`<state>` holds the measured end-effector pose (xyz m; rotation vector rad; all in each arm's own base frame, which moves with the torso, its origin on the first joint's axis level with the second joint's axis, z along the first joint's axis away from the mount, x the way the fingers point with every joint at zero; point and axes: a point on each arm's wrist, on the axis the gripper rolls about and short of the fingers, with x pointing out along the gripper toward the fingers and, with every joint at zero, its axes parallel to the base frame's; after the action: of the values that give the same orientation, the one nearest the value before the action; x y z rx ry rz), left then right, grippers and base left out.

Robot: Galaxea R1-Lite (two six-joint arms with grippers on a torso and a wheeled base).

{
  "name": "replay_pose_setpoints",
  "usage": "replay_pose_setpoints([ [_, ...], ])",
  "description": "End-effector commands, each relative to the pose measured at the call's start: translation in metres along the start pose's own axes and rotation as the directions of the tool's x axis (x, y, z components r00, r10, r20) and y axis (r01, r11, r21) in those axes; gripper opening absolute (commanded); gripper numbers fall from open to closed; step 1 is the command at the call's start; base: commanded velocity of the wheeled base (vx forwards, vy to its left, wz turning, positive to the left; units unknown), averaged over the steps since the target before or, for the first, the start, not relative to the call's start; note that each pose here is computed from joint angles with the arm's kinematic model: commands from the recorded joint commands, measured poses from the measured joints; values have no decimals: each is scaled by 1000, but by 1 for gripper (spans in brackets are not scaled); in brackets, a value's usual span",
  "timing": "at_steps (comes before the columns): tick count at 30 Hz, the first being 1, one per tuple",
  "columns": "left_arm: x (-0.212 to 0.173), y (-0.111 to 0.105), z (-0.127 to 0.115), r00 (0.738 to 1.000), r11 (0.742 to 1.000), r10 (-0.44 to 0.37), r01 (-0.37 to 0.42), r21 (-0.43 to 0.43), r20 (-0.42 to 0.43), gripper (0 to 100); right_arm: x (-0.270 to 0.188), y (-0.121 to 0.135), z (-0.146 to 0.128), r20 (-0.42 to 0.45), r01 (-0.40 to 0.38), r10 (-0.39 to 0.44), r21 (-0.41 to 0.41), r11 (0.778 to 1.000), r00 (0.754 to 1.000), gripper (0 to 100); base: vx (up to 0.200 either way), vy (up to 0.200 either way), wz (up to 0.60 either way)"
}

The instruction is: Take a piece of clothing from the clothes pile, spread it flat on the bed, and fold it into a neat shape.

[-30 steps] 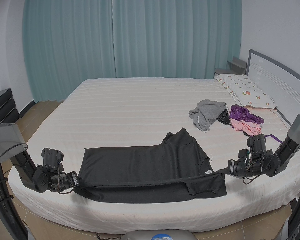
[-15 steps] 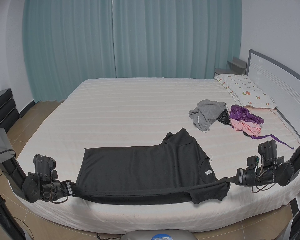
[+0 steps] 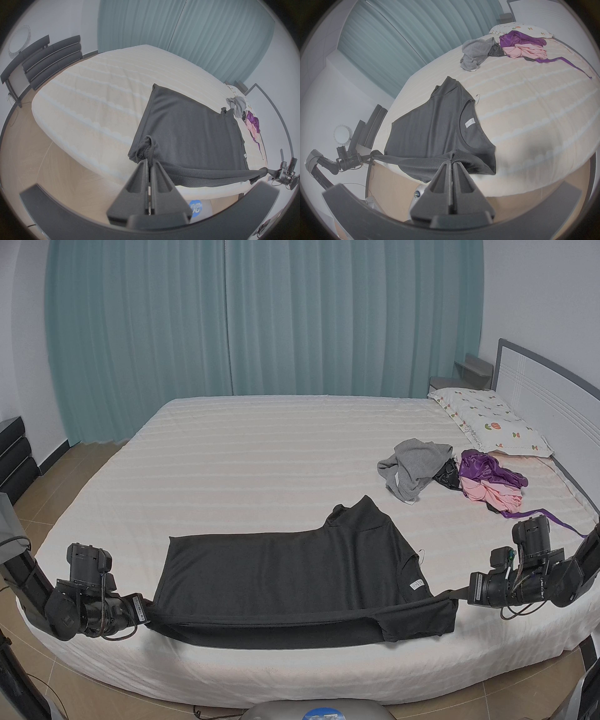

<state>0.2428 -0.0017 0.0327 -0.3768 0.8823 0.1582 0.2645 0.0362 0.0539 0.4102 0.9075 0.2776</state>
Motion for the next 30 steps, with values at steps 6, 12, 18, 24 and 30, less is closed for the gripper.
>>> replay_pose_setpoints([
  [6, 44, -5, 11, 999, 1000, 15, -15, -3, -38, 0, 47, -10, 20, -64, 21, -20, 22, 1000, 998, 0, 0, 0, 0],
  [12, 69, -8, 18, 999, 999, 18, -20, -41, -43, 0, 69, -12, 31, -101, 31, -28, 32, 999, 995, 0, 0, 0, 0],
  [18, 84, -10, 19, 998, 998, 17, -20, -52, -52, 0, 88, -19, 31, -125, 42, -37, 43, 998, 991, 0, 0, 0, 0],
  [24, 92, -12, 22, 999, 996, 14, -19, -91, -48, 100, 94, -20, 34, -120, 35, -29, 49, 998, 992, 100, 0, 0, 0],
  [30, 85, -13, 29, 1000, 987, 0, -2, -163, -11, 100, 74, -14, 40, -76, 21, -15, 77, 997, 997, 100, 0, 0, 0],
])
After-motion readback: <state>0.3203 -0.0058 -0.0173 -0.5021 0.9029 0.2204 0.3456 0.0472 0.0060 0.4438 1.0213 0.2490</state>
